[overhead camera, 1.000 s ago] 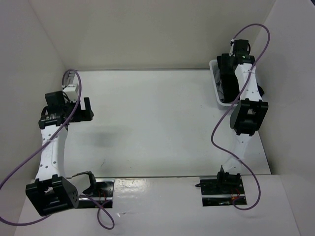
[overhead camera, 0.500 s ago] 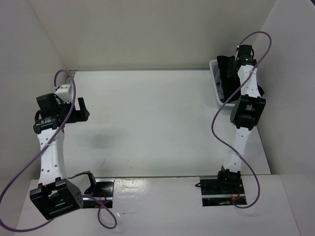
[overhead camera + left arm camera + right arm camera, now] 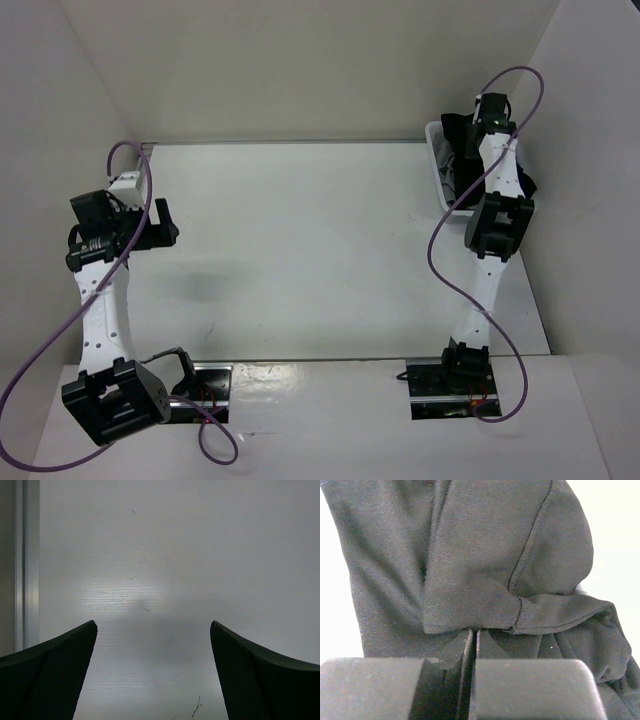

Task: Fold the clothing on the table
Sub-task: Grab the skirt from the pile

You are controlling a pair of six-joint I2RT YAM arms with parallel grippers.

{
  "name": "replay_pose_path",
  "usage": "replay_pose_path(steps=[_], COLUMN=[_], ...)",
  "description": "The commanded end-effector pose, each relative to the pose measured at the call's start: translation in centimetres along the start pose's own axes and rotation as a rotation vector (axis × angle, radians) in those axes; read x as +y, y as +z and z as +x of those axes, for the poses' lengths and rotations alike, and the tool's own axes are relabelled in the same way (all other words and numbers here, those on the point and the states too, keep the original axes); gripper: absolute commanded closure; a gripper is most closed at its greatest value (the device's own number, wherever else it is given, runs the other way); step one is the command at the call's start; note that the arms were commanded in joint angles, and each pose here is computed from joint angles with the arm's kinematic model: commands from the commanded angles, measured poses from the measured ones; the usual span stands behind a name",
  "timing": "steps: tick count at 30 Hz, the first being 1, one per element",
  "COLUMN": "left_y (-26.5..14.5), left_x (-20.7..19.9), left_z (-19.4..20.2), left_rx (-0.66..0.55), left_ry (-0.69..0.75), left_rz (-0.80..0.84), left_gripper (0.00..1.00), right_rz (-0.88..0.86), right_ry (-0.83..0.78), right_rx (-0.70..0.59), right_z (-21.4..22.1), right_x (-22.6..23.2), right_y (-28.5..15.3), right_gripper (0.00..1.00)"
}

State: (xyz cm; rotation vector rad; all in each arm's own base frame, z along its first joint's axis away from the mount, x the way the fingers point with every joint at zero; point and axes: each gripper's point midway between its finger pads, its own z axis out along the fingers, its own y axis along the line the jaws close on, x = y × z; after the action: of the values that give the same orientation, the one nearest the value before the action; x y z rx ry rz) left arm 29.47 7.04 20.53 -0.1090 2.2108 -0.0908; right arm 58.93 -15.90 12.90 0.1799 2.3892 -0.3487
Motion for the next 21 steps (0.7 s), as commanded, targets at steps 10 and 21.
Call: replay_pose_path(steps=[10,21], left_y=[-0.3,-0.5], left_x=[-0.5,-0.9], left_z=[-0.5,-0.7], left_rx=[-0.036,-0.047], left_ry=[0.021,0.025], left_rz=[0.031,0.049], left_gripper=[0.0,0.0], right_rz=[0.003,-0.046], right_ry=[0.031,0.05], right_rx=[-0.245,-0.486], right_z=[-8.5,-13.1], right_x=[-3.0,-4.0], right_y=[-11.6,-25.5], right_gripper=[1.0,1.0])
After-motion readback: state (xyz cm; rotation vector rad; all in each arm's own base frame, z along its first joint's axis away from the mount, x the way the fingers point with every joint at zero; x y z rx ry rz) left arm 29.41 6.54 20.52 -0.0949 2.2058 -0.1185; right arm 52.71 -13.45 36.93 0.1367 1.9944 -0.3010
